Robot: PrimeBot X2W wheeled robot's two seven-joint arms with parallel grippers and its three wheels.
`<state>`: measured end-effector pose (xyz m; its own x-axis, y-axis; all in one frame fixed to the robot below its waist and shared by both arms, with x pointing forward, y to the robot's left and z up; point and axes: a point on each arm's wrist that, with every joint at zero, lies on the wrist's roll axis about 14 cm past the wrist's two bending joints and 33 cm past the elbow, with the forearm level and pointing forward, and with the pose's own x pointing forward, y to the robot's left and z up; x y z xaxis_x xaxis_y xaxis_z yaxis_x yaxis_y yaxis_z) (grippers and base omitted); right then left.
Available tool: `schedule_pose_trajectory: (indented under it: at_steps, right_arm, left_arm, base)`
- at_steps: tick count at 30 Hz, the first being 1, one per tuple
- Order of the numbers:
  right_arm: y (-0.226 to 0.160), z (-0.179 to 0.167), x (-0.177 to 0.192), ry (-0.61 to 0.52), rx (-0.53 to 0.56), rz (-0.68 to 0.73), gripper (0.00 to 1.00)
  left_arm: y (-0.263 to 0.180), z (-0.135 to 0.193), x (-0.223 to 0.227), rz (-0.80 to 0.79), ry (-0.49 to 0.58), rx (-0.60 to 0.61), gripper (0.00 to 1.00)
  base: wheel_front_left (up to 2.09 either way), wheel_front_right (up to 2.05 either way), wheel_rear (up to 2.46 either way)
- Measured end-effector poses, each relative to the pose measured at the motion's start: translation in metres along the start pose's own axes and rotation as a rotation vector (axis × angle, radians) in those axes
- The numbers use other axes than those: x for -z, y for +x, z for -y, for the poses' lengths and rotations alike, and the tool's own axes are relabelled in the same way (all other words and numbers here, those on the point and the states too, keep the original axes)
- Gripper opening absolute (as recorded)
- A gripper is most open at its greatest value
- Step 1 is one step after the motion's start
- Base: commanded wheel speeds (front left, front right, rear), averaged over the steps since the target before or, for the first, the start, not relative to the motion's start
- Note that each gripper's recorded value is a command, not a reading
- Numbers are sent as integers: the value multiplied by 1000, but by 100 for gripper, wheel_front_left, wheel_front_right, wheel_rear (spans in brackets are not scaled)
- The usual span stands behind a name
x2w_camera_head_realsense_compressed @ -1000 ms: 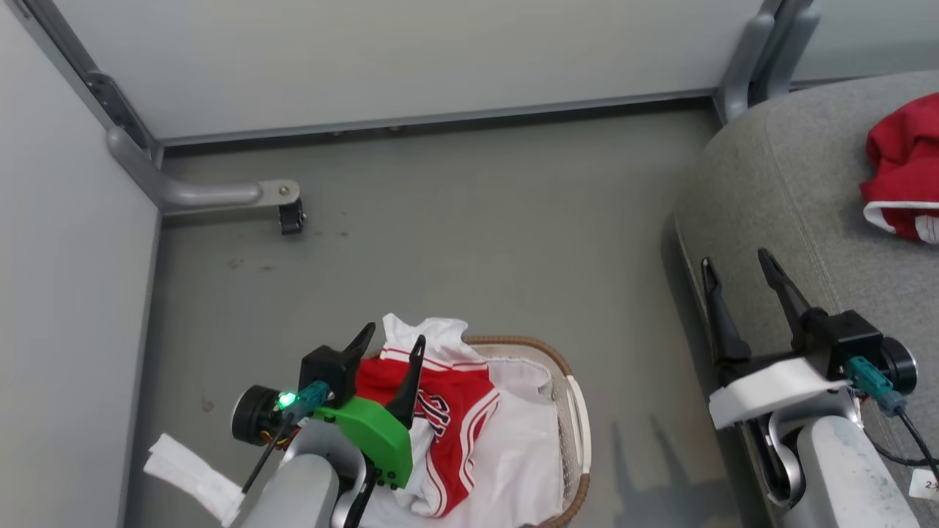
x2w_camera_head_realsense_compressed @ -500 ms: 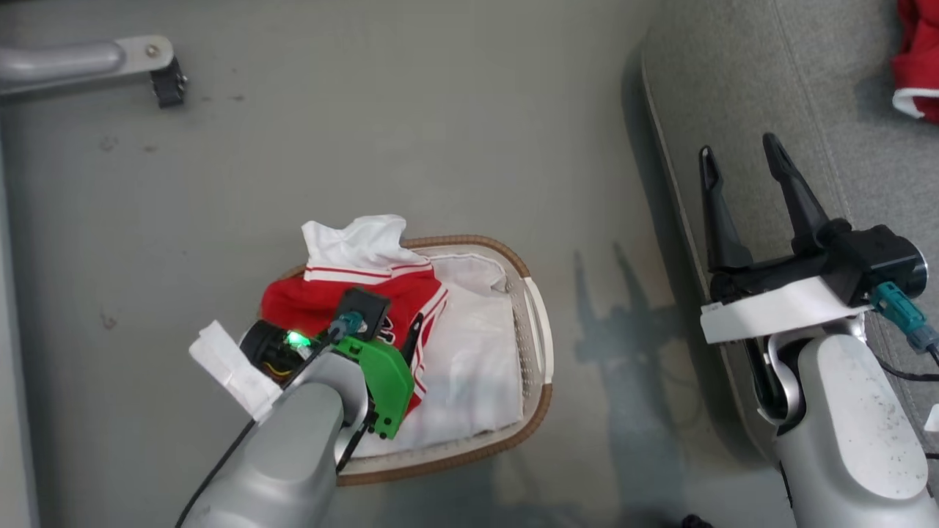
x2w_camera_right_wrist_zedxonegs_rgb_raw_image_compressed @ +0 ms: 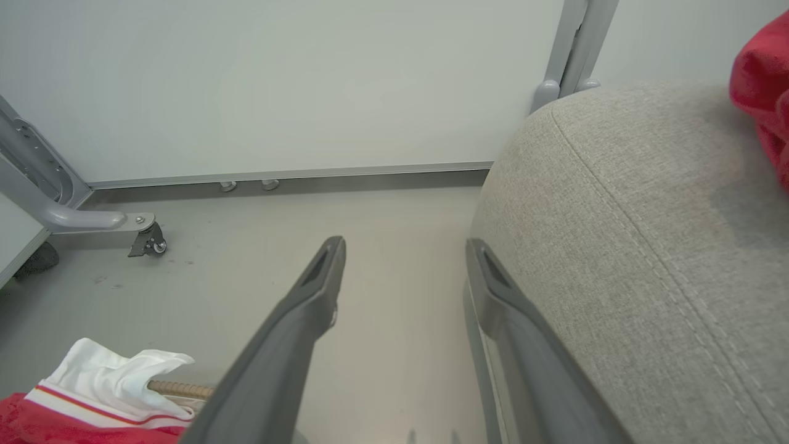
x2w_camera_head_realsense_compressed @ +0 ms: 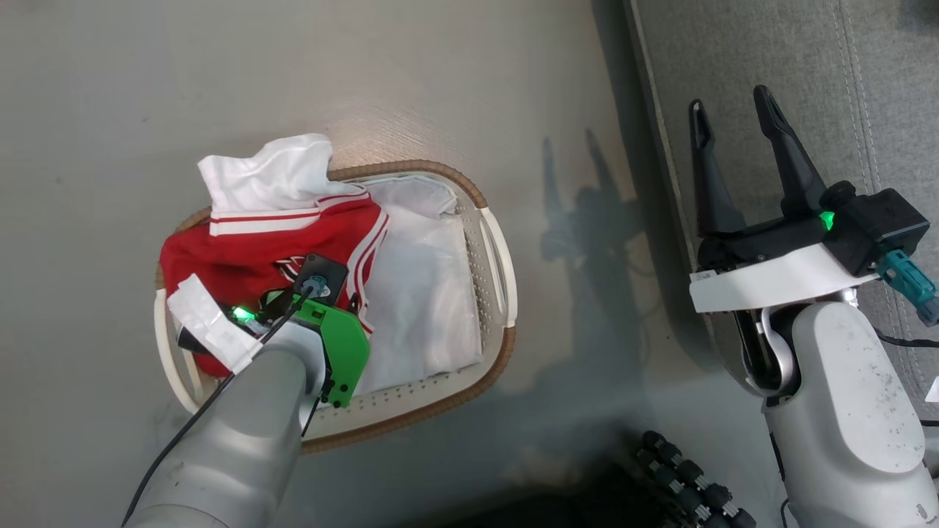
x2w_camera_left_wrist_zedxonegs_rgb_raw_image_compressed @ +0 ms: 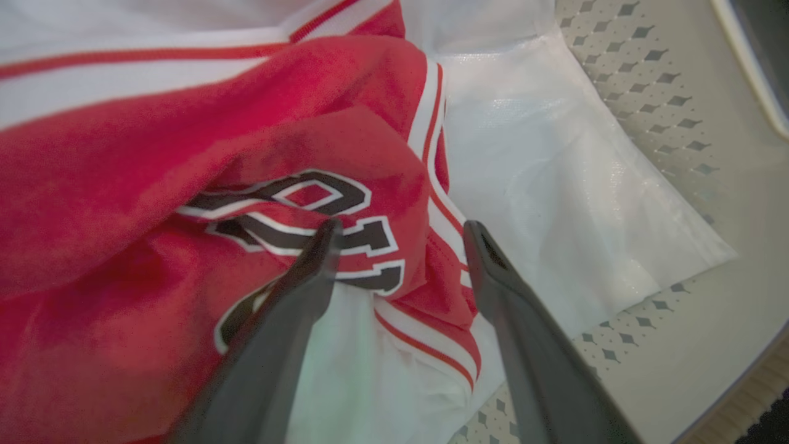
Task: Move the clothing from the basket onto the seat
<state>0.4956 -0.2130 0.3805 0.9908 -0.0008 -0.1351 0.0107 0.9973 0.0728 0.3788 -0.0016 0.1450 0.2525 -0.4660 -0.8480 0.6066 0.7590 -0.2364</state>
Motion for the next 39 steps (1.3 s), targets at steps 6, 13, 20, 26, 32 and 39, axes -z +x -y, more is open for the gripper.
schedule_pose_trajectory:
  at_steps: [6, 13, 20, 26, 32, 39]
  right_arm:
    - [-6, 13, 15, -13, 31, -43, 100]
    - [-10, 20, 22, -13, 48, -69, 100]
    - [-14, 26, 24, -11, 65, -78, 100]
    - [-16, 30, 20, -10, 78, -72, 100]
    - [-19, 30, 12, -2, 82, -60, 100]
    - [-27, 27, 0, -10, 79, -41, 100]
  left_arm:
    - [21, -3, 3, -17, 31, -8, 100]
    - [34, -7, 11, -71, 63, -39, 100]
    - [40, -11, 24, -150, 121, -51, 0]
    - [38, -7, 19, -133, 114, -38, 0]
    - [28, 14, 6, -51, 97, 20, 0]
    - [4, 35, -15, 85, 133, 70, 0]
  base:
    - [0, 0, 0]
    - [0, 0, 0]
    - [0, 0, 0]
    - [0, 0, 0]
    - [0, 0, 0]
    - [0, 0, 0]
